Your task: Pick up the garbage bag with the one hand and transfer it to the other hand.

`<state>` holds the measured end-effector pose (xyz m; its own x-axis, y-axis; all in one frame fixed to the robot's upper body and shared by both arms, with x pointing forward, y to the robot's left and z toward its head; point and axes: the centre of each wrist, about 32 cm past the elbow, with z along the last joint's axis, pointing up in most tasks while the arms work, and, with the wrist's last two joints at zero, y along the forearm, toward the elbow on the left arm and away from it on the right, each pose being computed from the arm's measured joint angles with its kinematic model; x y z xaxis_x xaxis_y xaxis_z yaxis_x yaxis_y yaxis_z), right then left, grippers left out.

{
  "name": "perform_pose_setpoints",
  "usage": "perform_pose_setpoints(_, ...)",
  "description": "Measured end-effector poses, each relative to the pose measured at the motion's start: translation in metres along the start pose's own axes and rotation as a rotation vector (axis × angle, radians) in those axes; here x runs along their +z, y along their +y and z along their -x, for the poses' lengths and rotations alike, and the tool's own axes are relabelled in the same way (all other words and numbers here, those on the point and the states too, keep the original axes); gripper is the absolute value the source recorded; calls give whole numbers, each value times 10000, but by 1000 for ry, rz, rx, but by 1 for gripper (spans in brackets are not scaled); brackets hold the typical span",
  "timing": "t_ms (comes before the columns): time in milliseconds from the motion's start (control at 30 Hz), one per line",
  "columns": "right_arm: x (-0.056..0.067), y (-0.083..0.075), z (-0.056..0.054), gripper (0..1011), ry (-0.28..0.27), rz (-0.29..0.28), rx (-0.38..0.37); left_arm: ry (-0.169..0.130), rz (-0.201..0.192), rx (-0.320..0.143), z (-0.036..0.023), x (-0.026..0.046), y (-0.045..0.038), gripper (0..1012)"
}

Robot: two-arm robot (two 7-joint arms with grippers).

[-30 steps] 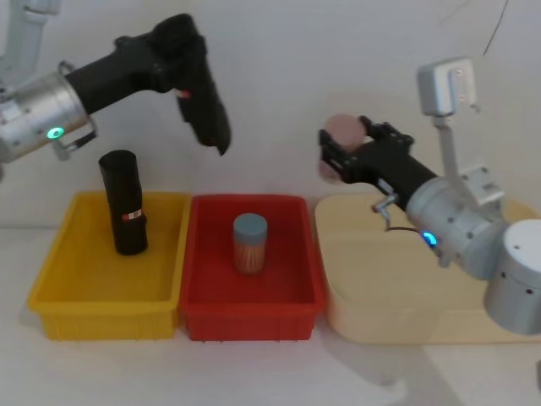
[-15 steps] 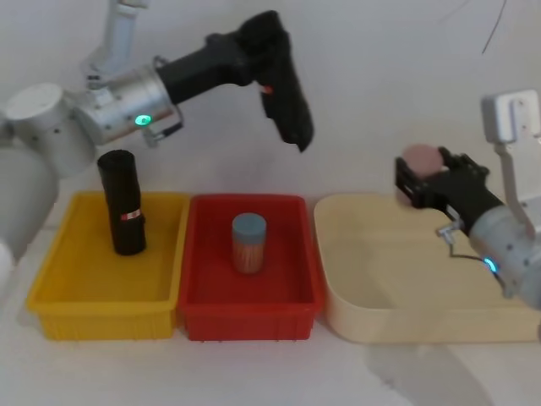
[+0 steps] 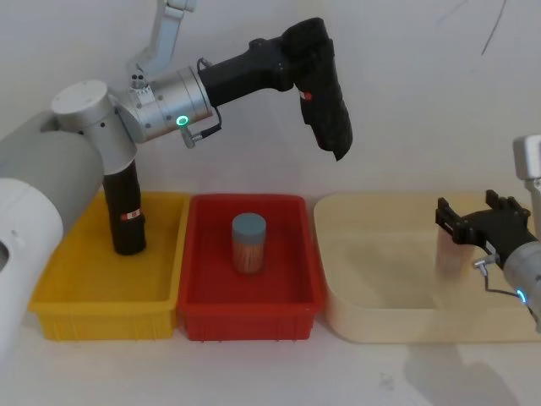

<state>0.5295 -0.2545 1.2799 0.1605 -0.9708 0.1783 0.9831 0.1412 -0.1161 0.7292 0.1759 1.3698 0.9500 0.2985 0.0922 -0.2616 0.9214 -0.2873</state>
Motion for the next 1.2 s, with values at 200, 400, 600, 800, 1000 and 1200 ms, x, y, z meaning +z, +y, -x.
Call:
perform_pose_setpoints(200, -60, -6, -39, 917, 1, 22, -20, 2, -4, -14, 6, -10, -57, 366)
perform_pose_setpoints(400, -85, -10, -53, 999, 2, 30, -27, 2, -7, -24, 10, -14, -88, 366)
perform_pose_setpoints(600, -69, -7, -43, 999, -1, 26, -2, 3, -9, -29, 13, -18, -106, 366)
perform_pose_setpoints(800, 16, 7, -9, 999, 6, 0, 64, 4, -10, -32, 17, -20, -119, 366)
perform_pose_setpoints(1000, 130, 19, 37, 999, 15, -34, 129, 3, -11, -35, 18, -19, -127, 366)
perform_pose_setpoints(1200, 299, 40, 112, 999, 21, -83, 207, 3, -12, -36, 19, -19, -132, 366)
